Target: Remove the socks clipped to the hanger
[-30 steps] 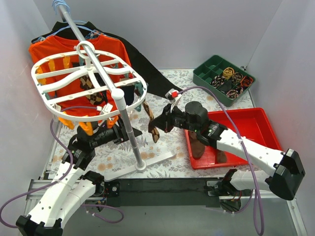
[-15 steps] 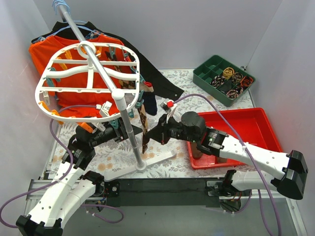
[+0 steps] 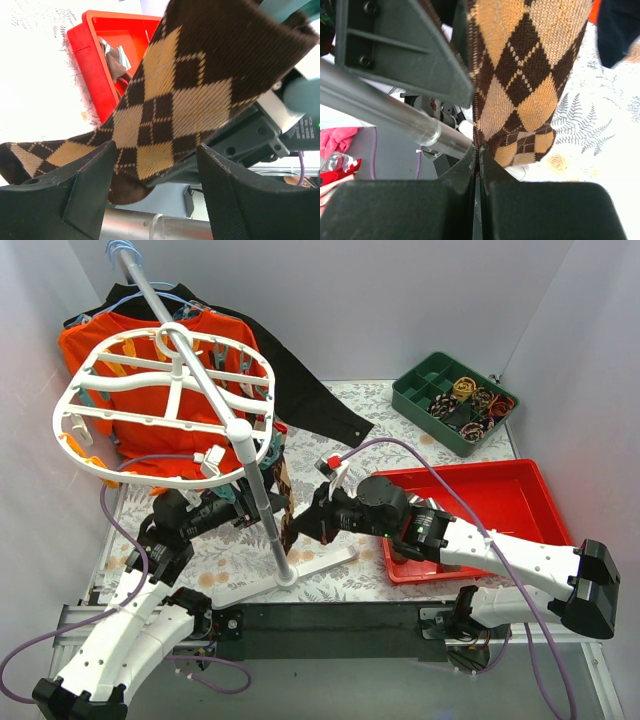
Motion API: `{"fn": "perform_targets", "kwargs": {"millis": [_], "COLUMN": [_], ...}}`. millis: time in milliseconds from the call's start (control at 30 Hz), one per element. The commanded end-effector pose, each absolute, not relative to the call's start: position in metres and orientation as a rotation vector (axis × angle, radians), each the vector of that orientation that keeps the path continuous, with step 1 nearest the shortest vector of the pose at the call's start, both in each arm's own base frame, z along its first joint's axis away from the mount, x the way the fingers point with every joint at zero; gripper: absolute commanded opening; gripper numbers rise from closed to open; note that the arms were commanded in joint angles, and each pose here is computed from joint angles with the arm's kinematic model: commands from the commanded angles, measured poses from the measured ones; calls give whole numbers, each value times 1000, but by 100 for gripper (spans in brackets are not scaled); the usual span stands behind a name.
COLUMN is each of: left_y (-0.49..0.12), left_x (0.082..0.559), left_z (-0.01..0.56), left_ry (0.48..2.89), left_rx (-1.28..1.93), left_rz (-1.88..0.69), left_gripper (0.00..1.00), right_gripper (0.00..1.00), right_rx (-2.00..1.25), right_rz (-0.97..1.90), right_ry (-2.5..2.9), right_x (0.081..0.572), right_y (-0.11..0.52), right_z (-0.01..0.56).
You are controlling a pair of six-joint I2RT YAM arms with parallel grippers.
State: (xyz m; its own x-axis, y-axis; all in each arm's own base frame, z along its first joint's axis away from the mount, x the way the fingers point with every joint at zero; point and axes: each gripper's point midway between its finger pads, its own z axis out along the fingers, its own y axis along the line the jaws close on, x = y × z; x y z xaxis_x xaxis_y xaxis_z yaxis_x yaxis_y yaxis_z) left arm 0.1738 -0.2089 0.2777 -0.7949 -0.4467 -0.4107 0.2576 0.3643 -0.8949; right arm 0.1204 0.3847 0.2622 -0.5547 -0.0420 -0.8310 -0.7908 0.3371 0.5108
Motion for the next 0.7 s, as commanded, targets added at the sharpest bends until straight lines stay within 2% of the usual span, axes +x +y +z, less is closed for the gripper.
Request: {"fn": "perform_targets", "kwargs": {"millis": [0, 167, 267, 333, 467, 533, 667], "left_y": [-210, -209, -209, -210, -211, -212, -213], "left_x": [174, 175, 177, 177, 179, 180, 178], "left_z": [296, 293, 289, 288, 283, 280, 280], "left_ry": [1964, 1969, 1981, 1987, 2014, 2028, 2034], "left_rx": [-164, -187, -218, -222, -239, -243, -229], "left_rz": [-1504, -1508, -1511, -1513, -1514, -1512, -1521], "left_gripper": [63, 59, 47, 33, 17, 2, 0], "right_gripper": [1, 1, 2, 3, 6, 13, 33], "right_rx": [-724, -754, -773, -783, -806, -832, -867], "right_rz": [1288, 1303, 1321, 1324, 1328, 1322, 1267], "right_ry": [1811, 1801, 1791, 1790, 1787, 1780, 1763], "right_x": [117, 110, 105, 103, 99, 98, 101], "right_y": [388, 392, 394, 395, 394, 393, 386], "right_z": [283, 286, 290, 290, 291, 290, 295]}}
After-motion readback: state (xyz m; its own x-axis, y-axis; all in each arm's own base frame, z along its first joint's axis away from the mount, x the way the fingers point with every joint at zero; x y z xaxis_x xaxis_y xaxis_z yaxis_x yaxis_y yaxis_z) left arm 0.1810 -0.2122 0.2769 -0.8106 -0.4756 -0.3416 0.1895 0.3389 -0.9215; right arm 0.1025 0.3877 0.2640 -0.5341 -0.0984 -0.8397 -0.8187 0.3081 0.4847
